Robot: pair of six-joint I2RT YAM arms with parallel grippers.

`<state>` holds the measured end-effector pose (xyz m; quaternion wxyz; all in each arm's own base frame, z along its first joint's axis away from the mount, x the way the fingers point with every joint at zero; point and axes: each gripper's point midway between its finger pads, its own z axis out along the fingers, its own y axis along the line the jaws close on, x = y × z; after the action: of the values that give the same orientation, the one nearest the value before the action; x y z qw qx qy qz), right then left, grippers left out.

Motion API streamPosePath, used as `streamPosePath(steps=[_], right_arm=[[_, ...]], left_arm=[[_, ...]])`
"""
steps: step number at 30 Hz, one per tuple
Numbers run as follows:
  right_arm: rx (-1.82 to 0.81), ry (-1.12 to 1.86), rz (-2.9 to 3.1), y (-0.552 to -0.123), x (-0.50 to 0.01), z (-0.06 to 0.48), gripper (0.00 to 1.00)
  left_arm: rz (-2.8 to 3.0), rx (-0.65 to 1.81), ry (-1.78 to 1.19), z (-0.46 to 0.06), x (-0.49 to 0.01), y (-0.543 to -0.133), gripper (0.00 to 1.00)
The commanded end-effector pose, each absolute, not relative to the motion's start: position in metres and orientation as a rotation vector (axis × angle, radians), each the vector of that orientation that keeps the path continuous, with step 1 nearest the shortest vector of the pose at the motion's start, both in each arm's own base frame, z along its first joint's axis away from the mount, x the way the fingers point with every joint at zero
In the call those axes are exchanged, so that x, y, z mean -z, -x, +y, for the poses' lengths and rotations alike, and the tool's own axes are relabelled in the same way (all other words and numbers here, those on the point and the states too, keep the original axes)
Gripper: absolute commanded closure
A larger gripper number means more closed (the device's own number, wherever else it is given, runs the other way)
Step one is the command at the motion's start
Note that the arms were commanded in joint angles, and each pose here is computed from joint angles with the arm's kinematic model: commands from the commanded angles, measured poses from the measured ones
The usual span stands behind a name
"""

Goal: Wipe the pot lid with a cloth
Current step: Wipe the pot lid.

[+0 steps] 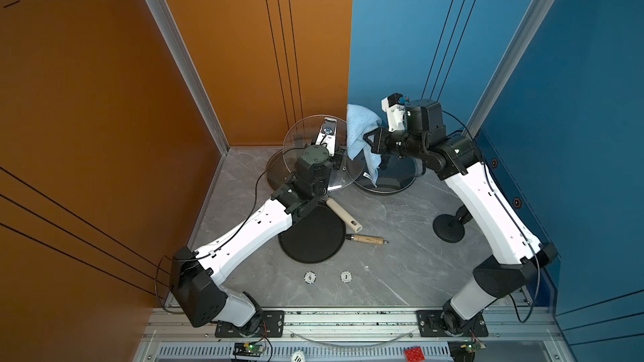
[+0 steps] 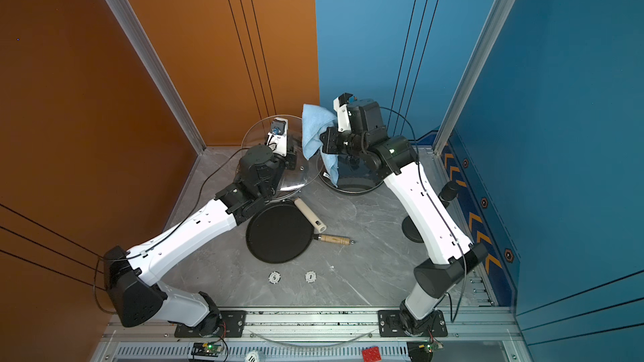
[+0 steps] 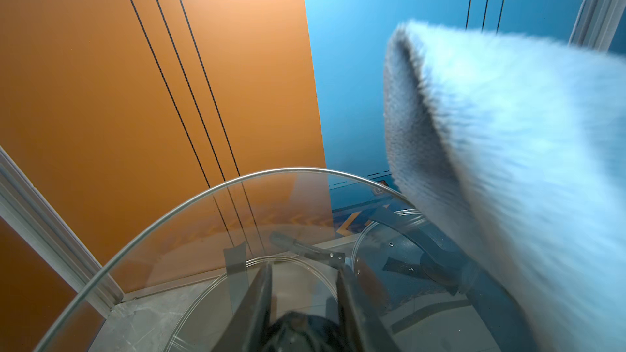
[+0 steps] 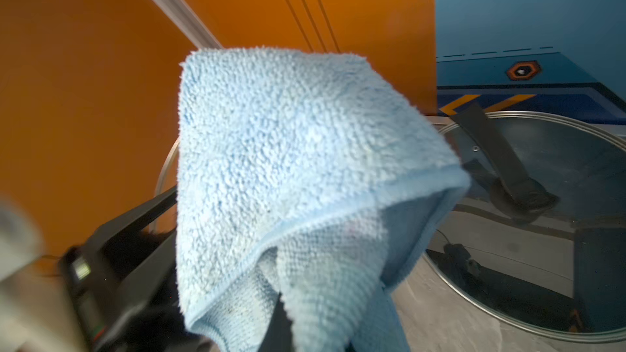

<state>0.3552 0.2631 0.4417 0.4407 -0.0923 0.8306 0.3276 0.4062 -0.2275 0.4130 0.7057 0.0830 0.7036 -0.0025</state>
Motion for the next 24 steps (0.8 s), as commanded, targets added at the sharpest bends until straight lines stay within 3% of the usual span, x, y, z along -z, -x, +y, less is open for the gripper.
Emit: streamPosePath(steps=[1,12,19,24], right_arm=[[-0.801,0.154,2.081,-0.335,-0.440,0.253,1.00],[-0.818,0.175,2.246,-0.360,-0.364,0.294,1.00],[-0.566,0.030,2.339,-0.389,-0.337,0.232,1.00],[-0.486,-0.077,2.305,-0.388,-0.352,0.187,1.00]], left_arm=[[1.462,0.074,-0.090,-0.221,-0.456,-0.409,0.68],[1.448,0.115,-0.084,-0.224,-0.464,-0.406,0.68],[1.457,0.088,-0.062,-0.211,-0.459,-0.398,0.68],[1.464,0.079,-0.059,-0.210,-0.455,-0.401,0.68]])
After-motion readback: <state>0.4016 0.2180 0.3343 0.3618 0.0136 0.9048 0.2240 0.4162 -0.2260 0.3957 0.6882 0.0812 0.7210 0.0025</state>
